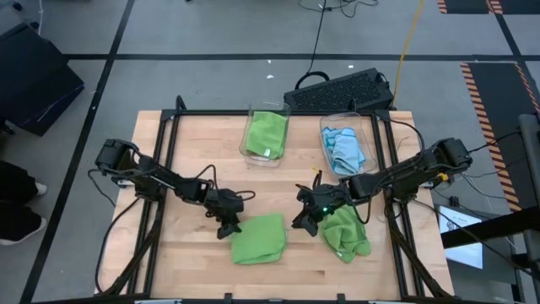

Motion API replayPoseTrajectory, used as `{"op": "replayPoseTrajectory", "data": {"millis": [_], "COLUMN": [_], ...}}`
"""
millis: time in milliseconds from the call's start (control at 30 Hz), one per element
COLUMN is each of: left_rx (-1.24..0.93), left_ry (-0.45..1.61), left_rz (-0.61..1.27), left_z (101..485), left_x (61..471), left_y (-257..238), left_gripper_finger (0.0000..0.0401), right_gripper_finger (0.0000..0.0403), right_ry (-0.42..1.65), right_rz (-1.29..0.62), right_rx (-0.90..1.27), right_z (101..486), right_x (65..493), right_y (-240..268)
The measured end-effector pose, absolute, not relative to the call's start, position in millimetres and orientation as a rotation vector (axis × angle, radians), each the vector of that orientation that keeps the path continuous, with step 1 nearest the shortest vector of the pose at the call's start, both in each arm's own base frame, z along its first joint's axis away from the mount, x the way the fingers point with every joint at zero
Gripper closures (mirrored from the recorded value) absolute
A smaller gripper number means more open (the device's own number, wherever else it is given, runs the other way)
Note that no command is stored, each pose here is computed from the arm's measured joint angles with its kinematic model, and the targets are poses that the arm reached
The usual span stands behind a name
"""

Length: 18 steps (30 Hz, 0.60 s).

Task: Fold microfiber towels
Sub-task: Put the right green microfiber towel into the left transparent bin

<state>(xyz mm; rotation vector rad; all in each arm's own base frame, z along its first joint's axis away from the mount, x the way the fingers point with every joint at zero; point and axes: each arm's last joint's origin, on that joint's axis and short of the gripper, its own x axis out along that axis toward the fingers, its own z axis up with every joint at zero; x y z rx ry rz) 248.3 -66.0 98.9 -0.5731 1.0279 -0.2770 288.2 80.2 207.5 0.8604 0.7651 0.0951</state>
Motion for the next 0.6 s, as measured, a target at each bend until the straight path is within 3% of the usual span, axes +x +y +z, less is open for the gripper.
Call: {"op": "replayPoseTrajectory", "data": {"millis": [133,367,600], "left_rx": [-0.572,-0.424,-0.166], "left_ry": [1.023,1.138,1.148], "left_rz": [-0.291,-0.276,-0.182], "left_z": [101,123,168], "left_x": [251,266,293], "left_y": [-70,-73,-74], "left_gripper_finger": [0.0384,0.0394,0.0397], "right_gripper_finger": [0.0296,0.0274,0.0199], "right_ry": [0.718,0.563,0.526], "right_rz": [0.012,0.012,-0.059], "right_rx": [0.913,0.961,0.859], "right_z": [209,220,208], "right_x": [291,302,312], "right_y": [72,55,30]}}
